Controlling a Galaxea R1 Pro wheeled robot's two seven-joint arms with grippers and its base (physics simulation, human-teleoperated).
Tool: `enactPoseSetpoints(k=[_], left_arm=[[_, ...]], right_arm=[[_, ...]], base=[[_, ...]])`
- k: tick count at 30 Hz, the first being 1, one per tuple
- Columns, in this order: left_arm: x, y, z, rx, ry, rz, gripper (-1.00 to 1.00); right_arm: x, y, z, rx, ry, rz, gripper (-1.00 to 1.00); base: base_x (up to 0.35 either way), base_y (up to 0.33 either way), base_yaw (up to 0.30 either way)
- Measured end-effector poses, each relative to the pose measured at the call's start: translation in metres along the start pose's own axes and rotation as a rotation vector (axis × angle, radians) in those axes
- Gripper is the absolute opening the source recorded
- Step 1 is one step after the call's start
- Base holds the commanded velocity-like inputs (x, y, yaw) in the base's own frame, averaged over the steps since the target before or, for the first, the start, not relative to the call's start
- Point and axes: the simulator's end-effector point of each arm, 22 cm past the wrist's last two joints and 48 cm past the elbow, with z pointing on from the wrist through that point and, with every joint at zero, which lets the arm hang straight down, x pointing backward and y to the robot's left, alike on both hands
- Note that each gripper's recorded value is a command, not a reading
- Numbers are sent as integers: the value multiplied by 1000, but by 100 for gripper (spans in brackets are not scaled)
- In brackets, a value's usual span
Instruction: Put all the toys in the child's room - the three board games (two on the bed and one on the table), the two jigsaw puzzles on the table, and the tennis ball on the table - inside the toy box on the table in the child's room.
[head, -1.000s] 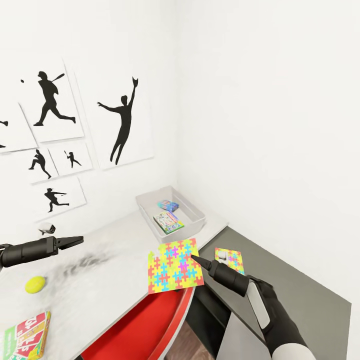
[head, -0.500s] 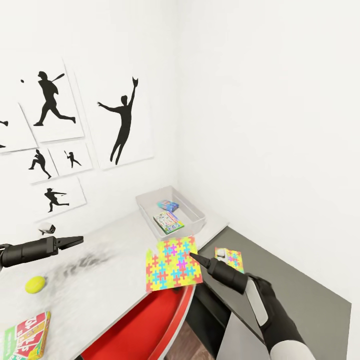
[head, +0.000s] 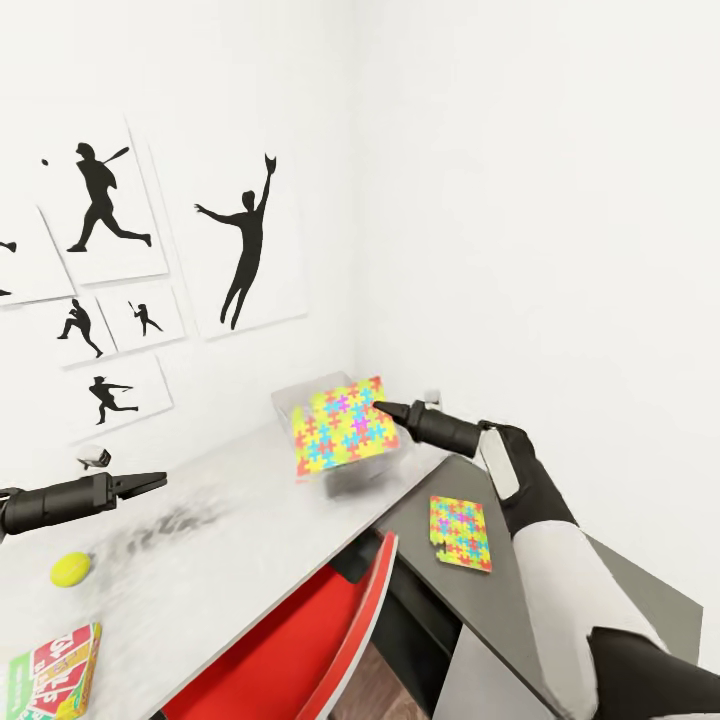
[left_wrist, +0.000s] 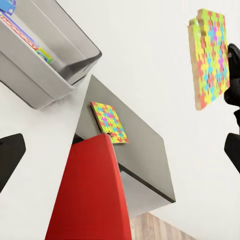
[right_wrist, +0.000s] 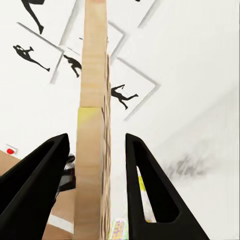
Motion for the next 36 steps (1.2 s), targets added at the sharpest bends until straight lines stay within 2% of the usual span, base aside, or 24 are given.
enactPoseSetpoints(k=[6, 7, 11, 14, 19, 36], left_arm=[[0, 0, 0, 0, 0, 0, 100], [0, 0, 0, 0, 0, 0, 100], [0, 0, 0, 0, 0, 0, 100], [0, 0, 0, 0, 0, 0, 100], [0, 0, 0, 0, 0, 0, 100], [0, 0, 0, 0, 1, 1, 100]], right_arm=[[-45, -22, 20, 137, -3, 56, -100], [-49, -25, 22, 157, -7, 57, -100], [-71, -52, 27, 316, -33, 43, -100], [-75, -64, 25, 388, -40, 40, -100], [-79, -70, 23, 418, -55, 55, -100], [-80, -70, 23, 421, -62, 58, -100]], base=[[0, 0, 0], [16, 0, 0], [61, 0, 0], [63, 0, 0], [19, 0, 0], [1, 0, 1]])
